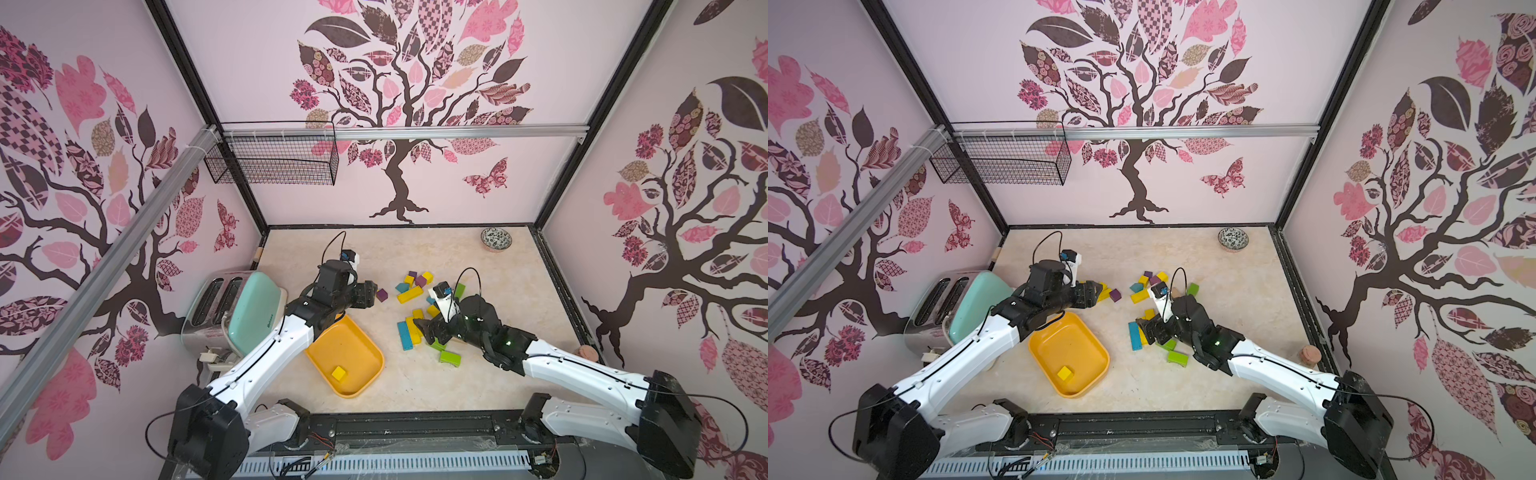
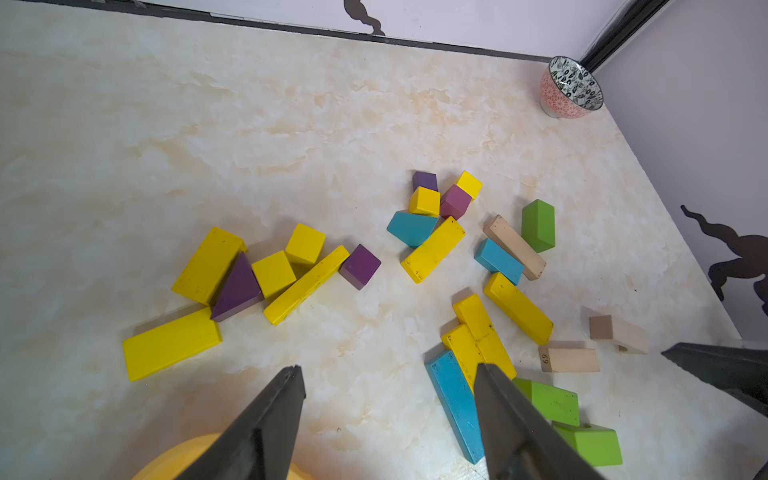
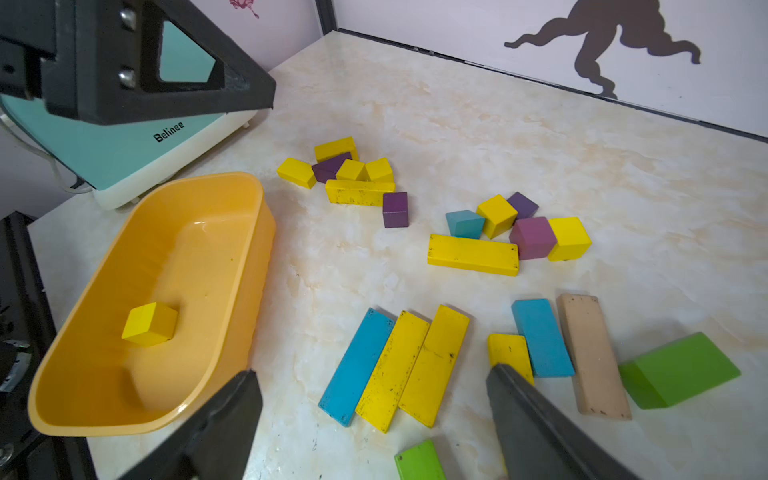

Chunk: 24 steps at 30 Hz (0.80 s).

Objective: Pick out the yellow building blocks
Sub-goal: Pick up the building block from the center of the board.

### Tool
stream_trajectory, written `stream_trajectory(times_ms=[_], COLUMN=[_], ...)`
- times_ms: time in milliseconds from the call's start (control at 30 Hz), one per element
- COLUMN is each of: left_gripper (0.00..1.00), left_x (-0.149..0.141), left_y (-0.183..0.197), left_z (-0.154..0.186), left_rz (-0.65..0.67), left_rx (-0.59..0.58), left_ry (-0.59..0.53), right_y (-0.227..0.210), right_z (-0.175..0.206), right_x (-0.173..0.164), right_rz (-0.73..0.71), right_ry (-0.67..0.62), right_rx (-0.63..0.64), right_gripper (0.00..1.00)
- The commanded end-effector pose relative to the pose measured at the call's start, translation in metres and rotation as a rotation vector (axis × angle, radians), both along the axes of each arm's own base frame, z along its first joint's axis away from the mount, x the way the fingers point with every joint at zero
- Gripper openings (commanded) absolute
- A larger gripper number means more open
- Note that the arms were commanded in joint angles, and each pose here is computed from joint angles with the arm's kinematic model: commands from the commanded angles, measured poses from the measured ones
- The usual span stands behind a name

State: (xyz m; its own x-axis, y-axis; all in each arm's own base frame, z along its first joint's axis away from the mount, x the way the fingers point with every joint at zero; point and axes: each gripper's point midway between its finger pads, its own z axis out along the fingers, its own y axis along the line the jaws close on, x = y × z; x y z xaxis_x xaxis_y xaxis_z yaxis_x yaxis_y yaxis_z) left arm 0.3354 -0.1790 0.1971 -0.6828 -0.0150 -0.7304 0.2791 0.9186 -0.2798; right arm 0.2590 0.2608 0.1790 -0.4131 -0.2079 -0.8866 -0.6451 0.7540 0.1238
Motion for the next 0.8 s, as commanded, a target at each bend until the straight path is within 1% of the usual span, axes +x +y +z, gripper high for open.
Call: stream_trajectory(times_ms=[0, 133, 333, 433, 567, 633, 767], left_gripper=[0.70, 0.69, 0.68, 0.65, 0.58, 0.58, 0.57], left_x=[0.010, 0.019, 0.037, 0.053, 0.075, 0.084, 0.094], left_y=[-0.007, -0.011, -0.011, -0.007, 0.008, 0.014, 0.017], left_z=[0.005, -0.003, -0.016, -0.026, -0.040, -0.045, -0.057], left_rz=[-0.035, -0.034, -0.026, 0.007, 0.069, 0.093, 0.091], left_rx=[0.036, 0.050, 0.111, 0.074, -0.047, -0.042, 0.017], left_ry=[0.003, 0.028, 0.072, 0.115, 0.193, 0.208, 0.233], right_y=[-0.010, -0.018, -0.013, -0.009, -0.008, -0.008, -0.012], right_z=[-0.002, -0.015, -0.030, -0.041, -0.048, -0.052, -0.057], right_x=[0.007, 0.016, 0.012, 0.009, 0.007, 0.007, 0.004], right_rz=[-0.040, -0.054, -0.007, 0.012, 0.026, 0.023, 0.014], right_ry=[-0.001, 0.098, 0.117, 0.139, 0.144, 0.145, 0.135], right_rx=[-0.002, 0.071, 0.065, 0.073, 0.078, 0.077, 0.089], right_gripper=[0.87, 0.84, 0.85, 0.85, 0.85, 0.85, 0.86])
